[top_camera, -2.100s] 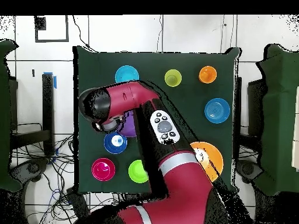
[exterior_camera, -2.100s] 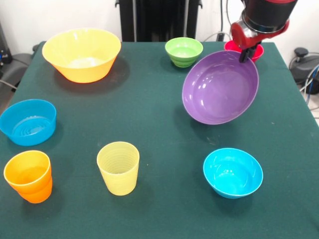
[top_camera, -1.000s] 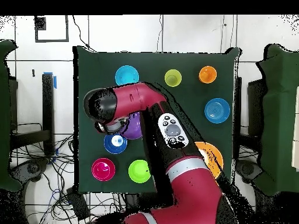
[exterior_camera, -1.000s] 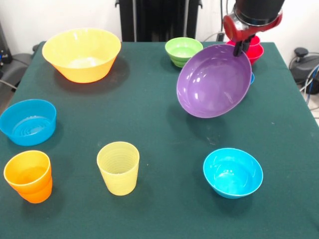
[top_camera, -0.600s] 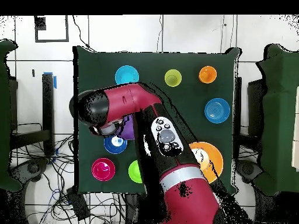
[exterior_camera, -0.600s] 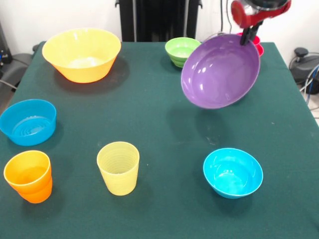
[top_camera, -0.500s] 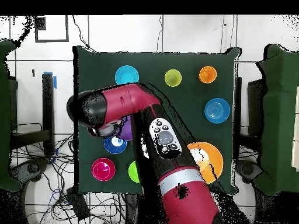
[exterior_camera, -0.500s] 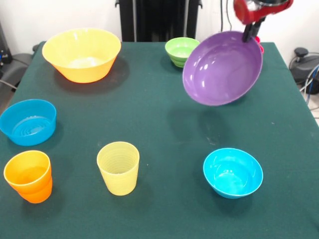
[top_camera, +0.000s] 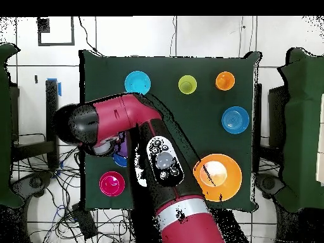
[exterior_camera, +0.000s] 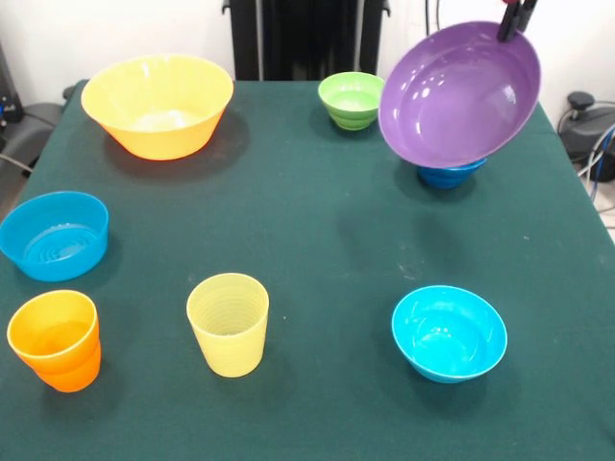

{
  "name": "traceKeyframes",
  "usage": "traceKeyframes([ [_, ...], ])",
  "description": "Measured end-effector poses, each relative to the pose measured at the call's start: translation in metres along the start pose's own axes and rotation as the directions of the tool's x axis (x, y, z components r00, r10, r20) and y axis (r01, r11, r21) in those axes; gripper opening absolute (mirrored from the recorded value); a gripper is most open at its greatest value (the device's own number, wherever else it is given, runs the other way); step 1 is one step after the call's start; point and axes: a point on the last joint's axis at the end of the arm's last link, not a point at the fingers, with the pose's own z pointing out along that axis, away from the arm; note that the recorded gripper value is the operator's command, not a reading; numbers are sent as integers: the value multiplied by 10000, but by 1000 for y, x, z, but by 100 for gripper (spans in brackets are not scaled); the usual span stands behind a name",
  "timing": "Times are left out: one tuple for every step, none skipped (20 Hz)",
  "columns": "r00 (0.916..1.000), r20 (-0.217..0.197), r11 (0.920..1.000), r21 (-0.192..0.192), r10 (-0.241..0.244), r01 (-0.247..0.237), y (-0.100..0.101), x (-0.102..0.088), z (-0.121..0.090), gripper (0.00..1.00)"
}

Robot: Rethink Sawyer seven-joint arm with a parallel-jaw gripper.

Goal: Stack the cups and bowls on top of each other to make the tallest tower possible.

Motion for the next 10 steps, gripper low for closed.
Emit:
traceKeyframes([
  [10000,-20,10000,16,-8,8,1,1,-1,0],
  [10000,-41,10000,33,-15,15,1,1,-2,0],
  [10000,-64,10000,53,-22,22,2,2,-3,0],
  [9999,-101,10000,71,-22,23,3,3,-5,0],
  [9999,-136,10000,71,-16,17,3,3,-6,0],
  [9998,-174,10000,45,-2,3,3,4,-6,0],
  [9997,-221,10000,-34,35,-36,3,4,-6,0],
  [9997,-237,9999,-91,65,-67,3,5,-7,0],
  [9997,-242,9999,-140,89,-92,4,5,-7,0],
  [9995,-276,9995,-267,148,-155,5,6,-7,0],
])
